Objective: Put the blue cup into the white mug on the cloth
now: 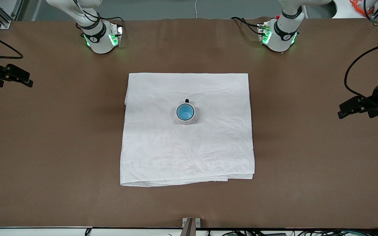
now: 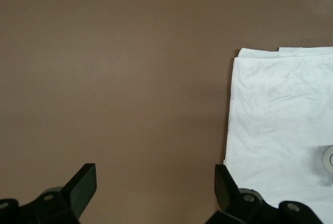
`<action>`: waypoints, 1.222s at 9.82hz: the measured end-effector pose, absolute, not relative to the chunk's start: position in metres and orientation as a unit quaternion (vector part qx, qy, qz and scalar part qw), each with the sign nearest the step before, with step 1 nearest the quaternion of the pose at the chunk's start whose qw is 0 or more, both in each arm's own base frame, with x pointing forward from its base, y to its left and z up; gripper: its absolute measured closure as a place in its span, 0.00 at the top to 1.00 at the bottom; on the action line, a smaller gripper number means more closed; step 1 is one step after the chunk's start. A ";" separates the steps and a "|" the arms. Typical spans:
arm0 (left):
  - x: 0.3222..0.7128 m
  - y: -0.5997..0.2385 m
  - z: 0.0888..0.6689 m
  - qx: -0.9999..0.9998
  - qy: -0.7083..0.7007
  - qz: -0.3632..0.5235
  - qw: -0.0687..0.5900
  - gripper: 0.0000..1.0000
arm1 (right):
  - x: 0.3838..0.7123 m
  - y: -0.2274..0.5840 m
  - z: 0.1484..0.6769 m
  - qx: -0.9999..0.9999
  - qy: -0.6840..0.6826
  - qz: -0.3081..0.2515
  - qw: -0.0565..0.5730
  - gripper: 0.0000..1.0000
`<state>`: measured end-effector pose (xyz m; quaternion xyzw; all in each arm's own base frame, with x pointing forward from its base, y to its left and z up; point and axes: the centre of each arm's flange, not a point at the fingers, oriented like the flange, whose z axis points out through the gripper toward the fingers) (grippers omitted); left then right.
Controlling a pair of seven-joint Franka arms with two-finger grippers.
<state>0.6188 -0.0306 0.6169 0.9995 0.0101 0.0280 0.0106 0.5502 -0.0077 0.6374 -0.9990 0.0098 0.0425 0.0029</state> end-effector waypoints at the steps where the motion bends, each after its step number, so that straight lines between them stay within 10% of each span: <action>1: 0.618 -0.021 0.614 0.999 0.017 0.028 0.010 1.00 | 0.550 -0.008 0.637 -0.999 0.010 0.042 0.003 1.00; 12: 0.574 -0.019 0.608 0.999 0.018 0.049 0.012 1.00 | 0.550 -0.005 0.637 -0.999 0.007 0.042 0.003 1.00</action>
